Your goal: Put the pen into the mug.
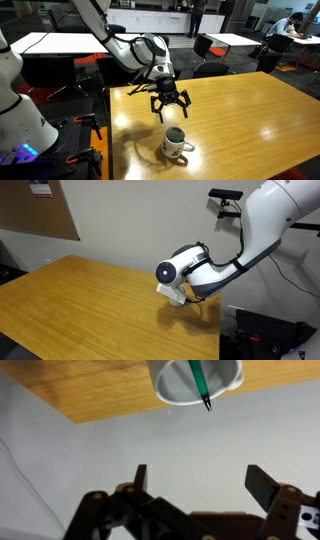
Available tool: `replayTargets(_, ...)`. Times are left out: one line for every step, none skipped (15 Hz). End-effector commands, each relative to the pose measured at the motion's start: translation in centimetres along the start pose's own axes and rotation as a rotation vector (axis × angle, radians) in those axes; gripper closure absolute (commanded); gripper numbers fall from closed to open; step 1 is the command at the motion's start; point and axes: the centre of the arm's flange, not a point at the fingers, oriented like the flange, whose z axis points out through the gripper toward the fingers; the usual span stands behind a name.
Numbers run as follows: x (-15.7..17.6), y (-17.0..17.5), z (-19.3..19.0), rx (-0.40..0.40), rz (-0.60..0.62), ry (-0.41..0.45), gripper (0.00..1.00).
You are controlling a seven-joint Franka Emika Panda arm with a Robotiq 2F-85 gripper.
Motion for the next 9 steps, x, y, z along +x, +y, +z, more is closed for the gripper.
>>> replayTargets(2.7,1.1,-2.0,-0.029,0.04,-0.126,0.0)
replayTargets(3.0,1.2,-2.5,-0.039,0.053,-0.163,0.0)
replayTargets(3.3,1.2,-2.9,-0.043,0.065,-0.213,0.0)
replayTargets(3.6,1.3,-3.3,-0.047,0.081,-0.256,0.0)
replayTargets(3.9,1.4,-3.8,-0.046,0.094,-0.316,0.0)
replayTargets(4.1,1.4,-4.2,-0.044,0.1,-0.372,0.0)
replayTargets(4.3,1.5,-4.6,-0.034,0.1,-0.431,0.0)
replayTargets(4.5,1.6,-5.0,-0.026,0.091,-0.487,0.0)
replayTargets(4.6,1.7,-5.4,-0.016,0.079,-0.542,0.0)
